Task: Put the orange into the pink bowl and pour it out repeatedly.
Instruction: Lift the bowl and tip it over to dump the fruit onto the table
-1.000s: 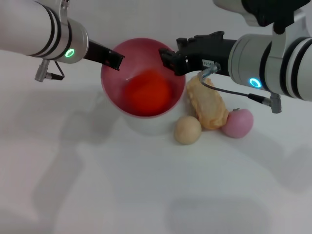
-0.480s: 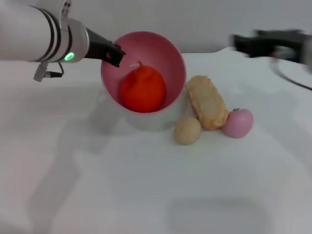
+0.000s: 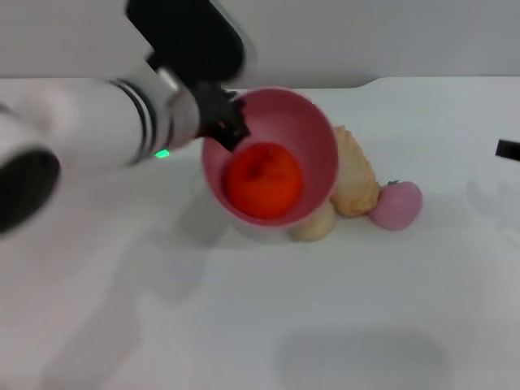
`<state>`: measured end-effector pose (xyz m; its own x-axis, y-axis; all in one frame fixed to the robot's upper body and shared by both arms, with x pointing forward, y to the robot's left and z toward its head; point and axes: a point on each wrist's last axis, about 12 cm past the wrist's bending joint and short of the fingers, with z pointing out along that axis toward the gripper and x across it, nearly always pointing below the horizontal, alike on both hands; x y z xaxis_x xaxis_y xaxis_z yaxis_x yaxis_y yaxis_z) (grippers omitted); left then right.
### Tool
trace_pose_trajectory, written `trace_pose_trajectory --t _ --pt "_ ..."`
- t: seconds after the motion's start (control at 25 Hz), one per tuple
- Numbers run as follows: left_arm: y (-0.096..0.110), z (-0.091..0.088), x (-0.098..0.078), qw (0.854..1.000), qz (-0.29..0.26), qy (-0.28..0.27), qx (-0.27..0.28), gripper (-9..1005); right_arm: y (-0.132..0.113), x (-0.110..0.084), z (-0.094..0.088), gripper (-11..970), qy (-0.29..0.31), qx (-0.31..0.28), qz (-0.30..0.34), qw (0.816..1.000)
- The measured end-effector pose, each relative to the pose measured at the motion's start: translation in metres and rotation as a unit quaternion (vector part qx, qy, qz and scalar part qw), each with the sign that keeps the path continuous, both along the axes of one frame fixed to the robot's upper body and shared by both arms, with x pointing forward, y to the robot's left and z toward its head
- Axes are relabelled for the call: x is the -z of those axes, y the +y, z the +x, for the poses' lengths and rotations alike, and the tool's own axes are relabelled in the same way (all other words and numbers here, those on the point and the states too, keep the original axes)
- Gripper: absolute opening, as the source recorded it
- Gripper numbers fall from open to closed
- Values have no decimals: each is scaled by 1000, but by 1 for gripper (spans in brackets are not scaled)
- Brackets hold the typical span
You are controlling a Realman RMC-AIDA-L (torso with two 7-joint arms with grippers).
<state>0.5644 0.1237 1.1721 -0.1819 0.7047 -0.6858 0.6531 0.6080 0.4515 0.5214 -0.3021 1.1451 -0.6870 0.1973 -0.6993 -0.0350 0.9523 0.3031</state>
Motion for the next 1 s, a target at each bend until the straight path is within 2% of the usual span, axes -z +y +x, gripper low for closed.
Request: trace_pose_trajectory --t 0.16,0.28,0.4,0.48,0.52,0.56,0.68,0.8,1.0 --pt "-8 -6 4 1000 3 -23 20 34 -7 10 -2 518 10 3 20 1000" --pt "-19 -12 12 997 22 -49 55 34 -8 11 -2 519 12 4 22 1000" --pt "-21 -13 13 996 30 -58 62 34 -7 11 -1 519 10 0 19 1000" --pt "-26 -21 18 985 82 -118 94 34 -6 11 0 519 11 -3 19 1000" --pt "-26 -21 18 985 82 -118 94 34 -6 12 0 520 12 -3 19 1000" --pt "-29 -24 21 976 114 -148 111 34 -6 12 0 520 13 -3 19 1000" --pt "-30 -27 22 967 144 -170 122 34 -6 13 0 520 14 -4 19 1000" --pt "-33 -34 25 947 193 -216 140 34 -6 14 -1 521 16 -4 19 1000" --pt "-35 -40 26 933 205 -259 145 34 -6 15 -1 522 20 -7 19 1000"
